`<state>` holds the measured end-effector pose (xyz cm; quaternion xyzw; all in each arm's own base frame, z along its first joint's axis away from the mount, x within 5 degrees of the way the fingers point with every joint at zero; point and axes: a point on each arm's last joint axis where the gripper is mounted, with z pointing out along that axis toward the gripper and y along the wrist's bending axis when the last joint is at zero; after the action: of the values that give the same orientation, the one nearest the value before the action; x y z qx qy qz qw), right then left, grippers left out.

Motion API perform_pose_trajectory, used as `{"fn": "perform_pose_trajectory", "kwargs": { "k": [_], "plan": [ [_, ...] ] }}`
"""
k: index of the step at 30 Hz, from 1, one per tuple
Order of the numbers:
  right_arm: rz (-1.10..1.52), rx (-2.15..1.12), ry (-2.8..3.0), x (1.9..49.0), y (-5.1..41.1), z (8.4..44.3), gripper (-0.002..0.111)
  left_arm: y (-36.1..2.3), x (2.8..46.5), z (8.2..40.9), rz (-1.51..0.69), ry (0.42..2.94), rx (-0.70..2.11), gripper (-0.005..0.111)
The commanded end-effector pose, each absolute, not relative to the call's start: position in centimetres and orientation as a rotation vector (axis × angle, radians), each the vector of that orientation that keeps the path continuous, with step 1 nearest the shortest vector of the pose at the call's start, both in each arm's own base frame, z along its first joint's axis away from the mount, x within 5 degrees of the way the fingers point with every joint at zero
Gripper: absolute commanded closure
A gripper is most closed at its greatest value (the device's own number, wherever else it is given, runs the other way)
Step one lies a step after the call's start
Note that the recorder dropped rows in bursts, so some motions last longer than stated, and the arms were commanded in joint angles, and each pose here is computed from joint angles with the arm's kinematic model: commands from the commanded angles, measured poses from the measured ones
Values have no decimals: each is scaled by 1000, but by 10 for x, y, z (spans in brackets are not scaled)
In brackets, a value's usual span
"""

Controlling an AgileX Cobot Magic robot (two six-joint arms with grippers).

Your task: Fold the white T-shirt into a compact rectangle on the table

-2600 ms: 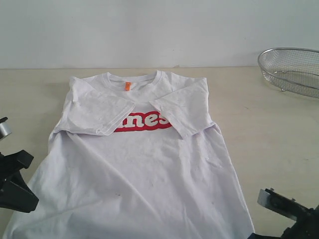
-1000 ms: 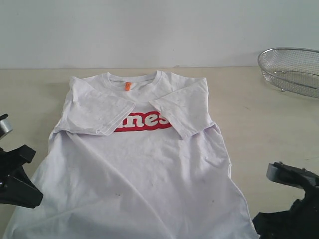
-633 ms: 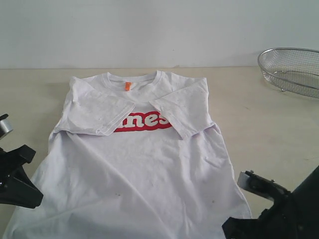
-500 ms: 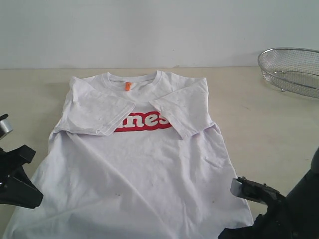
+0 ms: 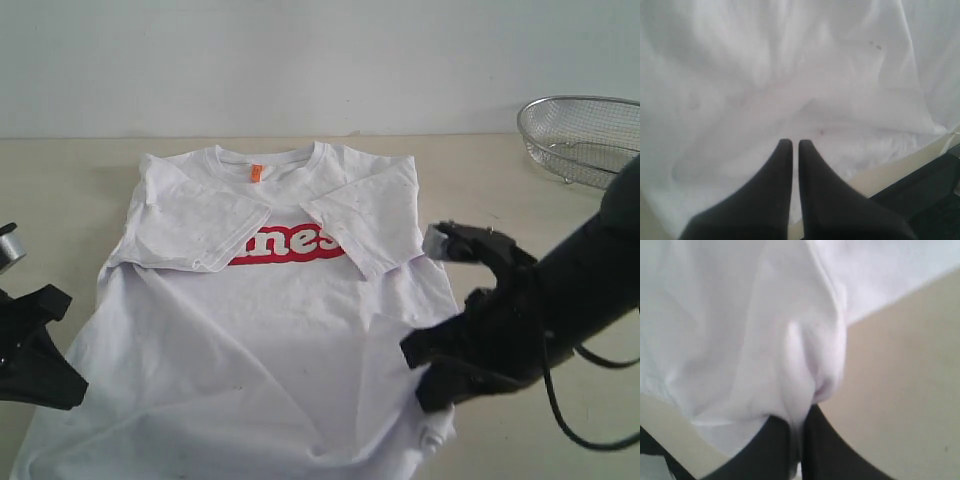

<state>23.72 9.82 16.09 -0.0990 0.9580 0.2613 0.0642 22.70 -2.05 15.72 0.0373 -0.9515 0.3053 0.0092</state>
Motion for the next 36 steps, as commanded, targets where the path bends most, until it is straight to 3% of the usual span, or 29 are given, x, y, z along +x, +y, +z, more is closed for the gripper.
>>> {"fn": "perform_pose_trajectory", "kwargs": {
  "k": [1, 19, 30, 36],
  "plan": [
    [737, -336, 2738, 266, 102, 189, 109, -21, 239, 170, 989, -3016, 72, 102],
    [572, -291, 2511, 396, 120, 208, 109, -21, 239, 175, 998, -2993, 17, 102],
    [362, -187, 2441, 433, 112, 229, 109, -21, 239, 175, 995, -2995, 3, 102],
    [347, -93, 2445, 450, 99, 216, 109, -21, 239, 175, 997, -2993, -5, 102]
  ]
}}
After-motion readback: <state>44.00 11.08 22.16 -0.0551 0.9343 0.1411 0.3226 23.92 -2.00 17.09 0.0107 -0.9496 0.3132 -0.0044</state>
